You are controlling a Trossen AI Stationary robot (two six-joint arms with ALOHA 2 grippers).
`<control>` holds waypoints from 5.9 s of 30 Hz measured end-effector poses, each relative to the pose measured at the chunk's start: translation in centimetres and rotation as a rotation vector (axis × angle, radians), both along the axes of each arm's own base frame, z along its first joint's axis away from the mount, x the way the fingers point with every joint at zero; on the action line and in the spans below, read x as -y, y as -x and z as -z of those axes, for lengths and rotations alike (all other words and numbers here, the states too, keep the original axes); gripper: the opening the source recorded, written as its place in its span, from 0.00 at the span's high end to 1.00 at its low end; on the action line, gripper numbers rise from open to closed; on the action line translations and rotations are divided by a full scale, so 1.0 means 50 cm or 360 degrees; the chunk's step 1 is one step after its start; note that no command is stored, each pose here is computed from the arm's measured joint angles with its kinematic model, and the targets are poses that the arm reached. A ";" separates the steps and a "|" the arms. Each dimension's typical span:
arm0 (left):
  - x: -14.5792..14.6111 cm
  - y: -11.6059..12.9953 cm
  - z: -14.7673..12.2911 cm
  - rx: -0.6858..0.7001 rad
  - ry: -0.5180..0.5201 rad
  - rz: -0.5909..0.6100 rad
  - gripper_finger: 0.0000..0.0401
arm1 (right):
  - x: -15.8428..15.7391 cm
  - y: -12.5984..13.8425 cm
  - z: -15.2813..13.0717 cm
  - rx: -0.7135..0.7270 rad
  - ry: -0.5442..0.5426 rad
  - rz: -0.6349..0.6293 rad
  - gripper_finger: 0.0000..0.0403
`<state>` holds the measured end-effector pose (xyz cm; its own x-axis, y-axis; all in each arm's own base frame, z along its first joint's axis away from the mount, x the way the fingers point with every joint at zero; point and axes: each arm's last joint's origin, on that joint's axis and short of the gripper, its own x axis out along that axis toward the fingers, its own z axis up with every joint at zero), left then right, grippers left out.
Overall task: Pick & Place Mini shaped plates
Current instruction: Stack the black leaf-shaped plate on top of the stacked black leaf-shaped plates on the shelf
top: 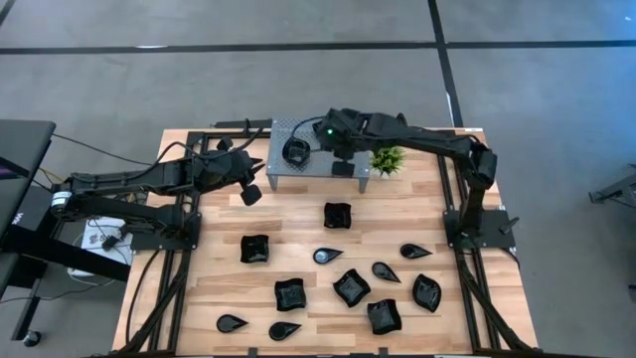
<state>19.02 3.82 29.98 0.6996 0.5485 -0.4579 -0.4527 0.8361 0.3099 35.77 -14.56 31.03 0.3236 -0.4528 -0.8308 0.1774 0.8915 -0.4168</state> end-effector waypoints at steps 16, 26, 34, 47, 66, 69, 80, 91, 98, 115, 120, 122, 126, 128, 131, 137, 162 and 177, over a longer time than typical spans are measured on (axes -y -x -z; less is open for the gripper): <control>0.000 0.000 0.000 0.0000 0.0000 0.0000 0.84 | 0.073 -0.014 0.049 -0.0149 0.0087 -0.0359 0.82; 0.000 0.000 0.000 0.0001 0.0000 0.0000 0.84 | 0.089 -0.017 0.072 -0.0306 0.0190 -0.0337 0.82; 0.000 0.000 0.000 0.0000 0.0000 0.0000 0.84 | 0.076 -0.028 0.077 -0.0352 0.0237 -0.0414 0.82; 0.000 0.000 0.000 0.0000 0.0000 -0.0001 0.84 | 0.054 -0.043 0.047 -0.0479 0.0535 -0.0372 0.82; 0.000 0.000 0.000 -0.0002 0.0004 -0.0002 0.84 | -0.083 0.017 -0.056 -0.0341 0.0359 -0.0415 0.84; 0.000 0.000 0.001 0.0014 0.0025 -0.0016 0.84 | -0.092 0.060 -0.109 -0.0140 0.0323 -0.0300 0.84; 0.000 0.000 0.001 0.0018 0.0030 -0.0018 0.84 | -0.043 0.128 -0.109 0.0091 0.0145 -0.0225 0.72; 0.000 0.000 0.001 0.0017 0.0029 -0.0018 0.84 | 0.079 -0.002 0.059 -0.0227 0.0400 -0.0414 0.42; 0.000 0.001 0.001 0.0017 0.0029 -0.0019 0.84 | 0.139 -0.024 0.091 -0.0289 0.0496 -0.0348 0.42; 0.000 0.000 0.001 0.0017 0.0029 -0.0018 0.84 | 0.182 0.001 0.103 -0.0276 0.0323 -0.0562 0.81; 0.000 0.000 0.001 0.0017 0.0029 -0.0018 0.84 | 0.167 -0.006 0.102 -0.0249 0.0305 -0.0526 0.98; 0.000 0.000 0.001 0.0017 0.0029 -0.0018 0.84 | 0.158 -0.011 0.097 -0.0219 0.0279 -0.0491 0.96; 0.000 0.000 0.001 0.0017 0.0029 -0.0018 0.84 | 0.123 -0.030 0.071 -0.0075 0.0191 -0.0348 0.96; 0.000 0.000 0.001 0.0017 0.0029 -0.0018 0.84 | 0.100 -0.039 0.056 0.0007 0.0102 -0.0224 0.98; 0.000 0.000 0.001 0.0017 0.0029 -0.0018 0.84 | 0.060 -0.057 0.032 0.0148 0.0009 -0.0059 0.99; 0.000 0.000 0.001 0.0017 0.0029 -0.0018 0.84 | -0.030 -0.097 -0.012 0.0423 -0.0070 0.0130 0.99; 0.000 0.000 0.001 0.0017 0.0029 -0.0019 0.84 | -0.102 -0.124 -0.015 0.0500 -0.0045 0.0085 0.87; 0.002 0.000 0.003 0.0005 0.0072 0.0039 0.84 | -0.208 -0.109 -0.056 0.0393 -0.0012 -0.0127 0.81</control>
<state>19.00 3.70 29.82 0.7140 0.5100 -0.4797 -0.4329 0.8601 0.2701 41.22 -4.18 33.84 0.5513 -0.4120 -0.7255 0.2019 0.9096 -0.3631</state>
